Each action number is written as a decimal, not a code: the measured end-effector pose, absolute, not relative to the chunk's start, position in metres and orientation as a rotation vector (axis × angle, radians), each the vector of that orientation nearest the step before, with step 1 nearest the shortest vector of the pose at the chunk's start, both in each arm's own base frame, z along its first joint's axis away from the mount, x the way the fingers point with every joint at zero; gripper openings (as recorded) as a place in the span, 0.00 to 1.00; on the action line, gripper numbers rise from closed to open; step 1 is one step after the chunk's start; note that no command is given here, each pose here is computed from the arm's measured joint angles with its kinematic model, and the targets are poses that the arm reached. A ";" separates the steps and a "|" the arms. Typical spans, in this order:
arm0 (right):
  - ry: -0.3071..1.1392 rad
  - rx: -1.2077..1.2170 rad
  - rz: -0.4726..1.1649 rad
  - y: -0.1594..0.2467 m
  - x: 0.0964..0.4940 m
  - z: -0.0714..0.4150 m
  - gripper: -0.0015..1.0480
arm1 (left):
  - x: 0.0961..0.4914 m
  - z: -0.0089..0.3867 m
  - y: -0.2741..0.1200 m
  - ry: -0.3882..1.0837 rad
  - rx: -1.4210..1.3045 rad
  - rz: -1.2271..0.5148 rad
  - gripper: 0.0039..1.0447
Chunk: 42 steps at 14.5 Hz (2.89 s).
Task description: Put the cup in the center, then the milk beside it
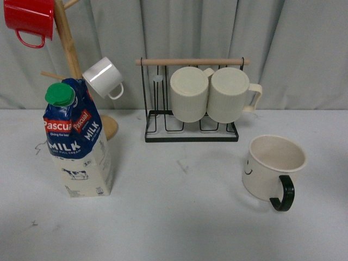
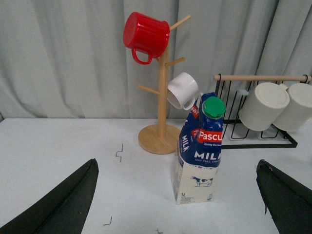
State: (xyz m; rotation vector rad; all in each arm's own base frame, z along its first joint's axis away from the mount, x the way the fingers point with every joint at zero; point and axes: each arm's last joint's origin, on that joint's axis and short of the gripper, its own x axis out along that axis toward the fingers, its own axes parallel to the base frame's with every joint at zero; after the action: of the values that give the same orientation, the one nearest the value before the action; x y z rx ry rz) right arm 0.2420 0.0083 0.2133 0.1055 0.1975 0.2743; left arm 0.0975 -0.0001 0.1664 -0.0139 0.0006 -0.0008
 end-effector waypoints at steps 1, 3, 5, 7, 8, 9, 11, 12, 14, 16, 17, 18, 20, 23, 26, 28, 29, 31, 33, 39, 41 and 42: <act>0.346 0.161 0.219 0.018 0.278 0.203 0.94 | 0.098 0.166 0.000 0.001 -0.014 0.000 0.94; 0.533 0.190 0.150 0.038 0.334 0.188 0.94 | 0.098 0.166 0.000 0.001 -0.014 -0.001 0.94; 0.660 0.176 0.081 0.052 0.372 0.168 0.94 | 0.098 0.166 0.000 0.001 -0.014 0.000 0.94; 0.738 0.184 0.050 0.053 0.381 0.156 0.94 | 0.098 0.166 0.000 0.000 -0.014 0.000 0.94; 0.788 0.195 0.027 0.053 0.388 0.146 0.94 | 0.098 0.166 0.000 0.001 -0.014 0.000 0.94; 0.824 0.201 0.009 0.051 0.391 0.134 0.94 | 0.098 0.166 0.000 0.001 -0.014 -0.001 0.94; 0.858 0.216 -0.011 0.048 0.392 0.121 0.94 | 0.098 0.166 0.000 0.000 -0.014 0.000 0.94; 0.850 0.225 -0.012 0.046 0.393 0.117 0.94 | 0.098 0.166 0.000 0.001 -0.014 -0.001 0.94; 0.865 0.230 -0.015 0.046 0.392 0.111 0.87 | 0.098 0.166 0.000 0.001 -0.014 -0.001 0.94; 0.881 0.228 -0.019 0.045 0.391 0.105 0.62 | 0.098 0.166 0.000 0.001 -0.014 -0.001 0.94; 0.883 0.231 -0.023 0.044 0.391 0.104 0.50 | 0.098 0.166 0.000 0.000 -0.014 -0.001 0.94; 0.883 0.231 -0.022 0.043 0.391 0.104 0.38 | 0.098 0.166 0.000 0.000 -0.014 0.000 0.94; 0.890 0.237 -0.022 0.041 0.390 0.102 0.12 | 0.098 0.166 0.000 0.000 -0.014 -0.001 0.94; 0.844 0.247 0.023 0.045 0.382 0.132 0.03 | 0.098 0.166 0.000 0.000 -0.014 -0.001 0.94; 0.845 0.185 0.152 0.098 0.378 0.154 0.03 | 0.098 0.166 0.000 0.000 -0.014 0.000 0.94; 0.849 0.162 0.168 0.108 0.380 0.154 0.03 | 0.098 0.166 0.000 0.001 -0.014 0.000 0.94; 0.867 0.118 0.196 0.125 0.382 0.152 0.03 | 0.098 0.166 0.000 0.000 -0.014 -0.001 0.94; 0.892 0.036 0.218 0.147 0.390 0.147 0.03 | 0.098 0.166 0.000 0.001 -0.014 -0.001 0.94; 0.916 -0.025 0.229 0.155 0.397 0.141 0.03 | 0.098 0.166 0.000 0.001 -0.014 -0.001 0.94; 0.979 -0.087 0.232 0.154 0.403 0.117 0.03 | 0.098 0.166 0.000 0.000 -0.014 -0.001 0.94; 0.987 -0.091 0.242 0.150 0.404 0.116 0.04 | 0.098 0.166 0.000 0.001 -0.014 0.000 0.94; 0.992 -0.097 0.246 0.148 0.405 0.116 0.13 | 0.098 0.166 0.000 0.000 -0.014 0.000 0.94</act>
State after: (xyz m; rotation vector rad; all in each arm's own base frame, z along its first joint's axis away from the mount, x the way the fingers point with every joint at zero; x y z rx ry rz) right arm 0.4045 0.1482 0.1157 -0.0971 0.9916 0.2465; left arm 0.0975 -0.0001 0.1664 -0.0139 0.0002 -0.0004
